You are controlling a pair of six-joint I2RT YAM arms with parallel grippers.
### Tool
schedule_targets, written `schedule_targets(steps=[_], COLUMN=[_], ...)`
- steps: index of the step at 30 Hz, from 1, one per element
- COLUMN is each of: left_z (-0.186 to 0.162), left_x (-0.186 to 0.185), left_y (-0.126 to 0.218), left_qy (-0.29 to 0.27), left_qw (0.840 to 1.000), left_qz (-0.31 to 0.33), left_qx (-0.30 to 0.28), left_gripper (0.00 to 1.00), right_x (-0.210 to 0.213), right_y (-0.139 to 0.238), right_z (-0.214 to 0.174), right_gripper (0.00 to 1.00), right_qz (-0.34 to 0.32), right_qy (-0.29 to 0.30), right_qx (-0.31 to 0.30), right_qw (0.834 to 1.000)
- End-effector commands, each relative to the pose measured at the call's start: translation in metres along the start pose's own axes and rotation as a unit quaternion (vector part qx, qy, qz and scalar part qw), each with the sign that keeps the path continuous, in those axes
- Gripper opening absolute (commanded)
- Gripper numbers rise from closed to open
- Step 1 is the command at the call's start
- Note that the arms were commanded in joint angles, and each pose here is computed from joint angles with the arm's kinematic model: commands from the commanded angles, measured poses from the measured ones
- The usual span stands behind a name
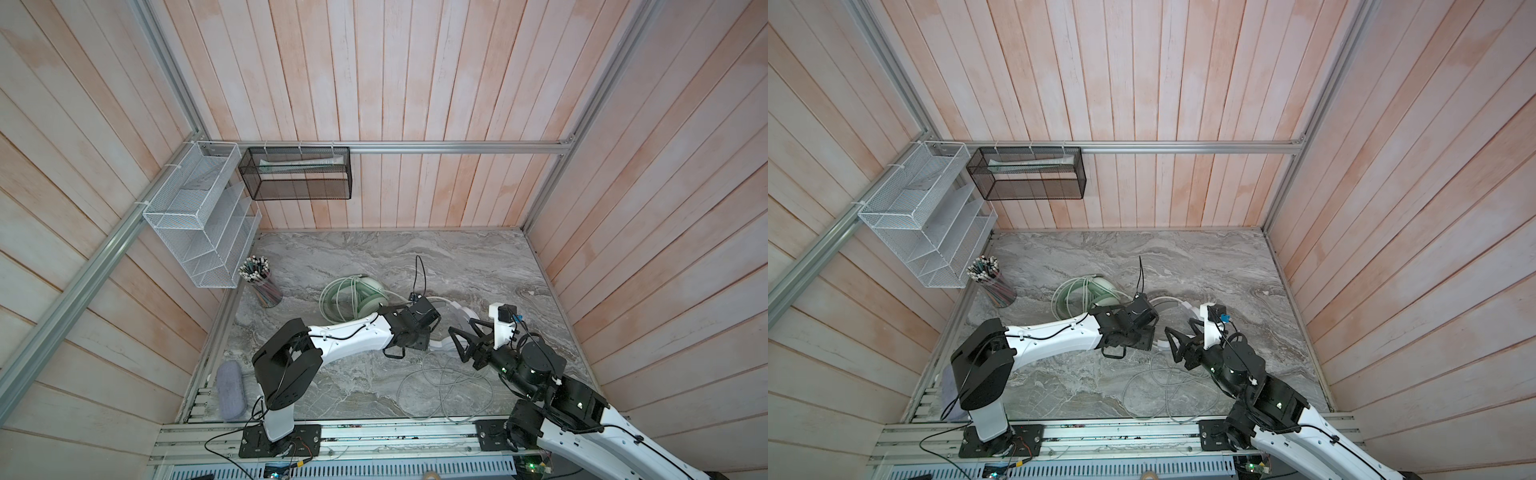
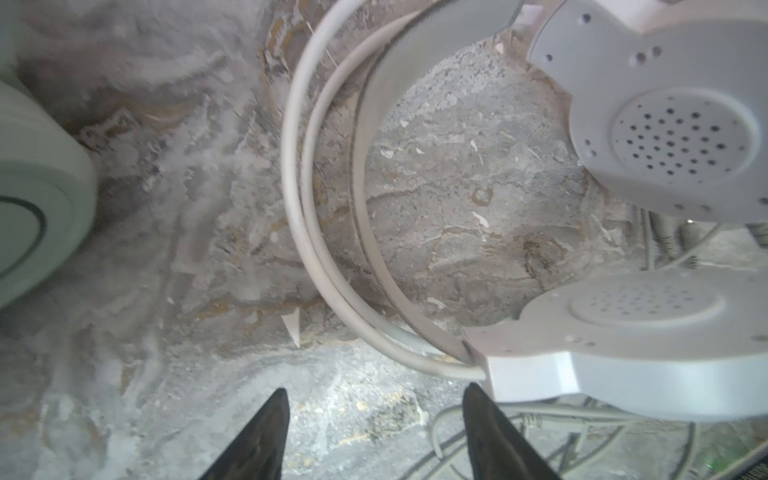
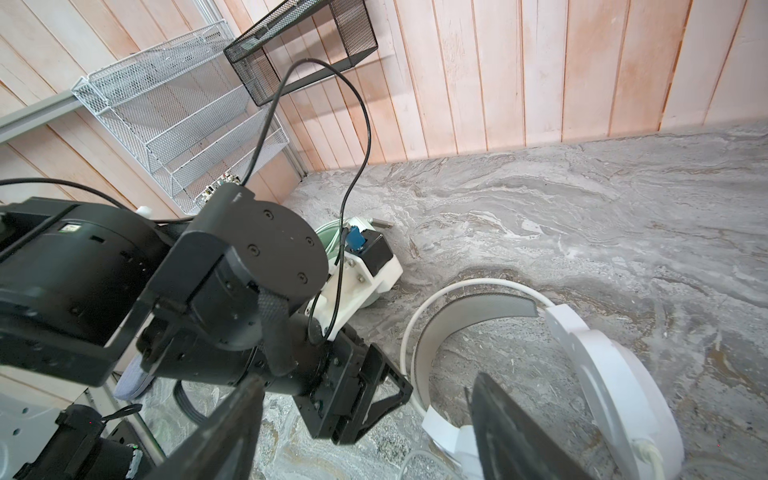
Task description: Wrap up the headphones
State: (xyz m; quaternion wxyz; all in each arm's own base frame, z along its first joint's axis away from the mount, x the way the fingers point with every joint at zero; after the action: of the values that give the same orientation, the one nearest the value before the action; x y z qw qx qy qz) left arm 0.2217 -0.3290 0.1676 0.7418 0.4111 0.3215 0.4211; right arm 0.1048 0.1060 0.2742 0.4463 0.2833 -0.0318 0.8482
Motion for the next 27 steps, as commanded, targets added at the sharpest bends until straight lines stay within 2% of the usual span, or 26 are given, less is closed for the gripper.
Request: schedule_targets(steps=[1,5,11,19,27], left_z=[0.015,0.024,0.028,0.034,0.026], left_x=[0.011,0.020,0.014,0.012,0.016], left_y=[0.000,-0.008,-0.022,-0.038,-0.056], left_qy=[-0.004,-0.003,-0.010,-0.014,-0.020], left_qw=[1.000,0.999,0.999,0.999,1.000], left_qz=[0.009,0.003,-0.018,-0.014,-0.001], left_qx=[-0.027,-0.036,-0.036,-0.031,-0.013], left_gripper=[0.71,0.71,0.71,0.71,0.63], right_x=[-0.001,-0.001,-0.001,-0.001,-0.001], right_y=[0.002,0.001,-0.001,-0.002,-0.004], right_z=[-0.001,-0.001,-0.003,-0.003,-0.003], right_gripper=[0.80,0.80,0.80,0.80,0.80], right_qz=[0.003,0.003,0.002,0.003,0.002], right_qy=[-0.003,-0.003,0.000,0.001,0.003], right_qx=[-0.004,-0.003,0.000,0.000,0.003], right_qw=[1.000,1.000,1.000,1.000,1.000])
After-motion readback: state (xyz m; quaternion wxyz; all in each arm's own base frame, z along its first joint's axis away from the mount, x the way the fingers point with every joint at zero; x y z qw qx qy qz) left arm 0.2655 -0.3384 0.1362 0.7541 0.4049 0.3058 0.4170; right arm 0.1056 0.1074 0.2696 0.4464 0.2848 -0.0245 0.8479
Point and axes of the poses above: each gripper's point midway between its finger pads, its own y axis back along the fingers, its own x axis along the line the jaws close on, z = x × y, the point moved 10 cm from there along y, back along the fingers, and after that the axes turned 7 degrees about -y, right-handed, at the moved point
